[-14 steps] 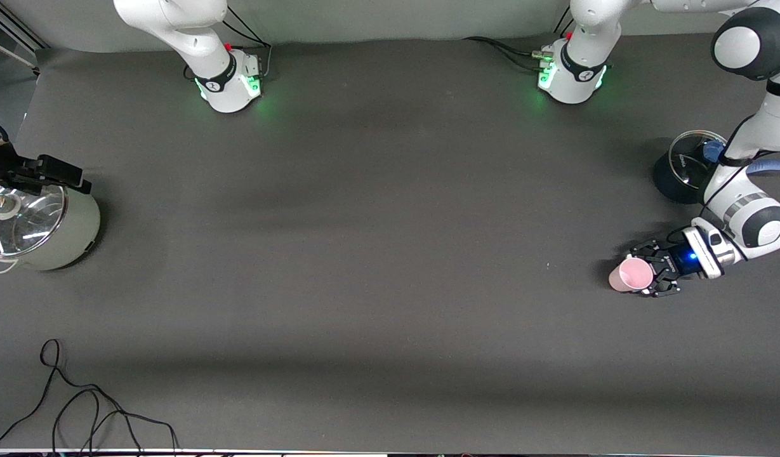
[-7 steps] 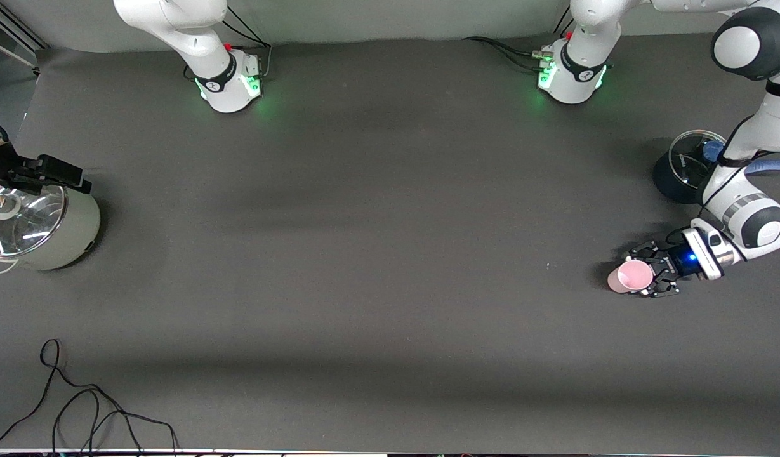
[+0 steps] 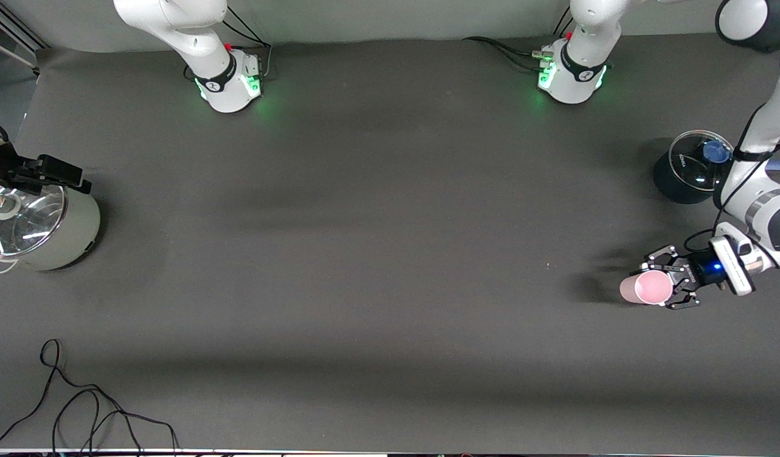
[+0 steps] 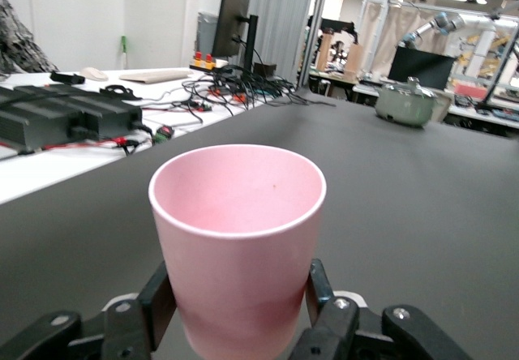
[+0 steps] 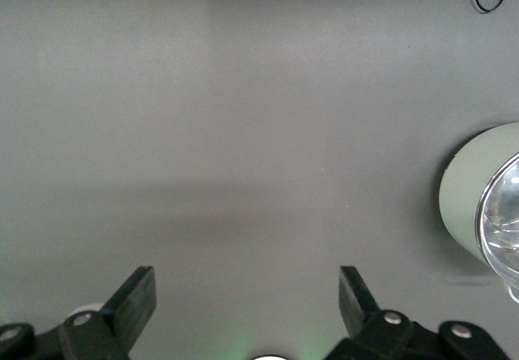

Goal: Transfer pink cup from left to right arm
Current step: 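Lift the pink cup with the left gripper while the right gripper approaches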

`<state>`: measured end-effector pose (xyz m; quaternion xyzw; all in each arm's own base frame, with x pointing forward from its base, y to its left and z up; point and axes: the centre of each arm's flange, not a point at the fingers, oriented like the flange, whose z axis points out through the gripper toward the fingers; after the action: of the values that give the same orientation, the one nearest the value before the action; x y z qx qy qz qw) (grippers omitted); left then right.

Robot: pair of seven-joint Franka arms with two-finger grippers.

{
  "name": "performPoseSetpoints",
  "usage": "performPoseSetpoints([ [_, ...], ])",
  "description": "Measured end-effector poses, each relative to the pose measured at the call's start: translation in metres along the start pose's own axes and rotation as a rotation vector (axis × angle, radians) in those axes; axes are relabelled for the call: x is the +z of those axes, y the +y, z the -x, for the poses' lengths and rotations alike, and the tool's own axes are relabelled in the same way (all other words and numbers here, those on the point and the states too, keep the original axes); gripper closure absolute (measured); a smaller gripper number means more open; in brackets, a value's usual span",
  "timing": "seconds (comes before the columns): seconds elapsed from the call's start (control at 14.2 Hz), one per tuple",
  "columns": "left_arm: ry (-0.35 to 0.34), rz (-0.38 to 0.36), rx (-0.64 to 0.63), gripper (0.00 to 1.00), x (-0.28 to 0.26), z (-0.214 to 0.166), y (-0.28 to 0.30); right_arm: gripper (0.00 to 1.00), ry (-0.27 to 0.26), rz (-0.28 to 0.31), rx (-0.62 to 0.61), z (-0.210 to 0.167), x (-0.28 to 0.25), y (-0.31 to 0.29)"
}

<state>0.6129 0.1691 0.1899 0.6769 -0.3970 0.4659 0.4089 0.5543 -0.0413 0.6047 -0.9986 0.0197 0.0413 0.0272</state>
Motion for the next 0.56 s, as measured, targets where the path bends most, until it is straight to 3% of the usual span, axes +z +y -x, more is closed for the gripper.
performPoseSetpoints([
  [0.56,0.051,-0.165,-0.081,0.32,0.12,-0.11,0.116,0.0,0.0,0.0,0.0,0.0,0.0,0.0],
])
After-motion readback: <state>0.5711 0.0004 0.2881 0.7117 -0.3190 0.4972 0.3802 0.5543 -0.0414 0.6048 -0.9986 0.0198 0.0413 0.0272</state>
